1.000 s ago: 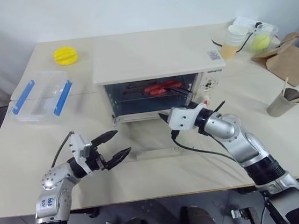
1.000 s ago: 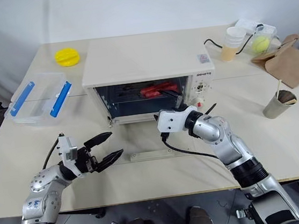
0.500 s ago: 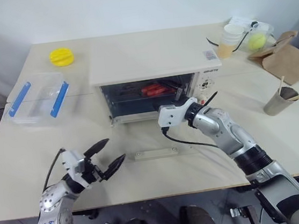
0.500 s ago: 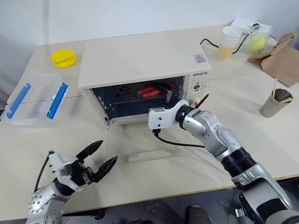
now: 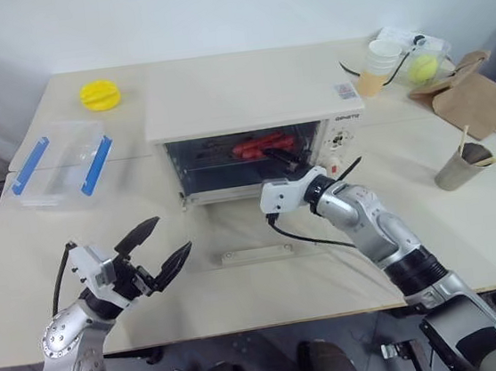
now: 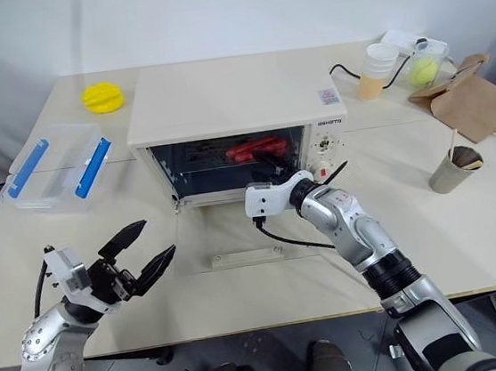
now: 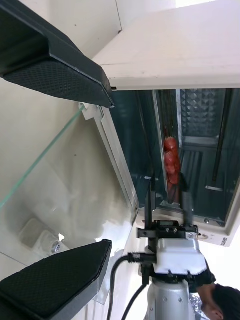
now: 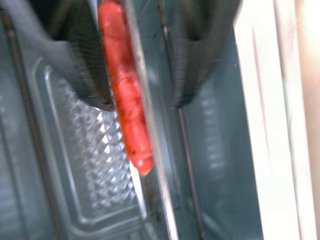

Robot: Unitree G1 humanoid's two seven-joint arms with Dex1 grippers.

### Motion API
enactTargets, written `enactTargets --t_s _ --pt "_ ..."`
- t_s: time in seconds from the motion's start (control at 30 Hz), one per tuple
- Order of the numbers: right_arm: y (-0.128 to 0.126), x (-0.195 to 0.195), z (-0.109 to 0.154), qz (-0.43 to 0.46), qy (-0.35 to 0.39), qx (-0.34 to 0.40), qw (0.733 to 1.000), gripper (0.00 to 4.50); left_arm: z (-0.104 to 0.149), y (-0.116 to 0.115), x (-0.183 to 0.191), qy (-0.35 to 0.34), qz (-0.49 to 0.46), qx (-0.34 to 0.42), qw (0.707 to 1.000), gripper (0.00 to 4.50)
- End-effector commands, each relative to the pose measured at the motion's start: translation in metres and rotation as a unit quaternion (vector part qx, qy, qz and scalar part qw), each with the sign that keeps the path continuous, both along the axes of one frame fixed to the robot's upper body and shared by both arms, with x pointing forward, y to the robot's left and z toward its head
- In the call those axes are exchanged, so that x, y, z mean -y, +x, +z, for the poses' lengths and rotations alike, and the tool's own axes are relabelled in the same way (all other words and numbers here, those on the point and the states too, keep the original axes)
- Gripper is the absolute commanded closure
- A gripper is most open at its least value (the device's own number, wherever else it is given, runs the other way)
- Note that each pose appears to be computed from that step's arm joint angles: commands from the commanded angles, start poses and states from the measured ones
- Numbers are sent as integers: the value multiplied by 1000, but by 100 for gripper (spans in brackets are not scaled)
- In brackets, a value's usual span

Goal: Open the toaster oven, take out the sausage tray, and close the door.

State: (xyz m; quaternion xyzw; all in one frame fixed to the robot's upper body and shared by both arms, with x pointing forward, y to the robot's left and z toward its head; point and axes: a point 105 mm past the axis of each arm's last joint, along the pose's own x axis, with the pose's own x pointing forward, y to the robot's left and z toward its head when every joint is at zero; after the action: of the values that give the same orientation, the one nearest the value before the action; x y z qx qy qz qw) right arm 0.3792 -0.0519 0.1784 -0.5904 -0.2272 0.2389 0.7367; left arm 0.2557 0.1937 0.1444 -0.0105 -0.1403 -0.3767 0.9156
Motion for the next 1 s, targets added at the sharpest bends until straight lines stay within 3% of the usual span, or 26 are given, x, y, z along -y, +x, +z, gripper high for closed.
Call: enactTargets --t_s 0.03,0.6,0.73,1.0 --pt "0 -2 6 -4 6 5 1000 371 10 -1 4 3 -15 19 1000 0" --pt "13 -15 13 -22 7 -4 1000 371 13 6 10 6 -31 20 999 0" --pt "12 -16 16 -16 6 5 1000 449 14 7 12 7 -34 22 999 0" --pt "9 -16 31 -3 9 33 999 449 18 14 21 9 -59 25 998 0"
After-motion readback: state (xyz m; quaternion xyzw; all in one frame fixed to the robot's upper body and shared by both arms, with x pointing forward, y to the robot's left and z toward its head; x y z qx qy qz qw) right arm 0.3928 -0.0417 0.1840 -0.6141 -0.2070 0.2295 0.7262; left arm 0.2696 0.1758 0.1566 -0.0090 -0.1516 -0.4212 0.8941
